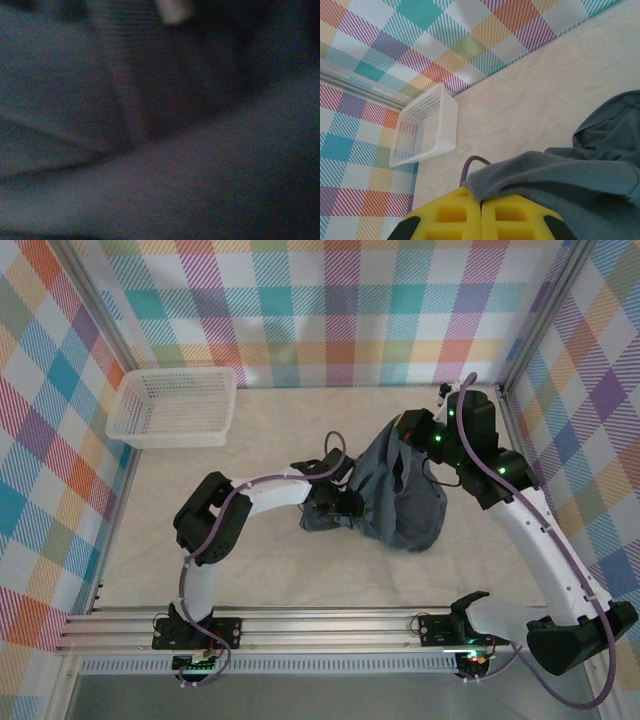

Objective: Fold the inside-out t-shirt

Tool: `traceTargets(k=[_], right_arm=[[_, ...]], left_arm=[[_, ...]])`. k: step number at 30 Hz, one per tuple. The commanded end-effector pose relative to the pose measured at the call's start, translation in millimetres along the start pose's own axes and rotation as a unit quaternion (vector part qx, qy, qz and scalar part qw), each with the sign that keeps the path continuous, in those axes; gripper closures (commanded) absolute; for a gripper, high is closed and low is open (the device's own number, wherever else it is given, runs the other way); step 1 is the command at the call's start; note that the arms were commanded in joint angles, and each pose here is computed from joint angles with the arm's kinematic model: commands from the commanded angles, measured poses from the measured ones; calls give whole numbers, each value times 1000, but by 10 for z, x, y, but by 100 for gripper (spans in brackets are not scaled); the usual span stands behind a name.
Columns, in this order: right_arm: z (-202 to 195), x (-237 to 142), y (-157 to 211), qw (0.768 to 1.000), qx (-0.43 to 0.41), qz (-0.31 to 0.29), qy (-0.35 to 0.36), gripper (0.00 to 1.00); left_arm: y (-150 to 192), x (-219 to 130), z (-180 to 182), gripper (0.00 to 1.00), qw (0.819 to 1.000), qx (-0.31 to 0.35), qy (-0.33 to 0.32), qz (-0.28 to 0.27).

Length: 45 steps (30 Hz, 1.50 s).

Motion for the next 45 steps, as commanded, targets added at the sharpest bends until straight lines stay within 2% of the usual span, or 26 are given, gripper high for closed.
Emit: traceTargets(k=[1, 2, 5, 8, 10, 13, 16, 20, 23, 25, 26, 28, 30, 32, 37, 39, 42, 45], right_arm=[[53, -290, -195, 999, -1, -41, -1, 100], [48, -338, -226, 999, -2, -46, 3, 100], [107, -547, -335, 998, -32, -60, 6, 100], [227, -852, -478, 994, -71, -87, -3, 100], [358, -1091, -593, 986, -100, -127, -31, 100], [550, -1369, -713, 971, -134, -179, -85, 100], [667, -1565, -805, 958, -152, -217, -114, 100], [610, -1616, -850, 959, -135, -233, -86, 100], [403, -1510, -794, 972, -99, -211, -16, 100], [216, -1401, -700, 980, -73, -181, 43, 100], [108, -1320, -630, 982, -70, -159, 78, 100], [-108, -1161, -481, 980, -74, -112, 147, 100], [-332, -962, -280, 973, -95, -61, 202, 100], [-479, -768, -52, 972, -106, -12, 207, 100], [-745, -439, 452, 973, -72, 94, 198, 100], [-753, -356, 574, 976, -58, 115, 175, 100], [-721, -258, 665, 980, -50, 133, 140, 100], [-695, -176, 694, 980, -46, 147, 122, 100]], left_arm=[[-197, -305, -39, 100, 999, -33, 23, -21], [-235, -483, -77, 100, 998, -33, 35, -29], [-378, -1339, -194, 100, 994, -20, 64, -83], [-391, -2331, -340, 100, 984, 44, 58, -162], [-313, -2939, -465, 100, 969, 103, 63, -216], [-224, -3537, -604, 100, 941, 162, 86, -284], [-295, -3882, -704, 100, 917, 179, 84, -347], [-747, -3795, -759, 100, 906, 163, 13, -391], [-1244, -3443, -739, 100, 907, 136, -30, -398], [-1538, -3109, -679, 99, 915, 119, -43, -384], [-1655, -2916, -642, 95, 921, 111, -47, -372], [-1747, -2587, -594, 77, 935, 101, -43, -336], [-1697, -2372, -561, 61, 950, 94, -29, -295], [-1581, -2272, -453, 55, 958, 80, -34, -272], [-1102, -2125, 234, 53, 966, 26, -125, -224], [-816, -2027, 538, 52, 967, 6, -176, -183], [-447, -1847, 850, 52, 969, -47, -212, -121], [-263, -1681, 964, 51, 966, -80, -226, -97]])
Point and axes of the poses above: each hand's point on the last joint's axis, 136 mm out from that joint toward the fingers, its own x axis out along the fingers, its own z axis along the line the jaws close on, y = z × x, the point moved 6 cm from there along -x, back along the fingers, and after that the axes turned 13 degrees about -x, right-handed, at the moved point
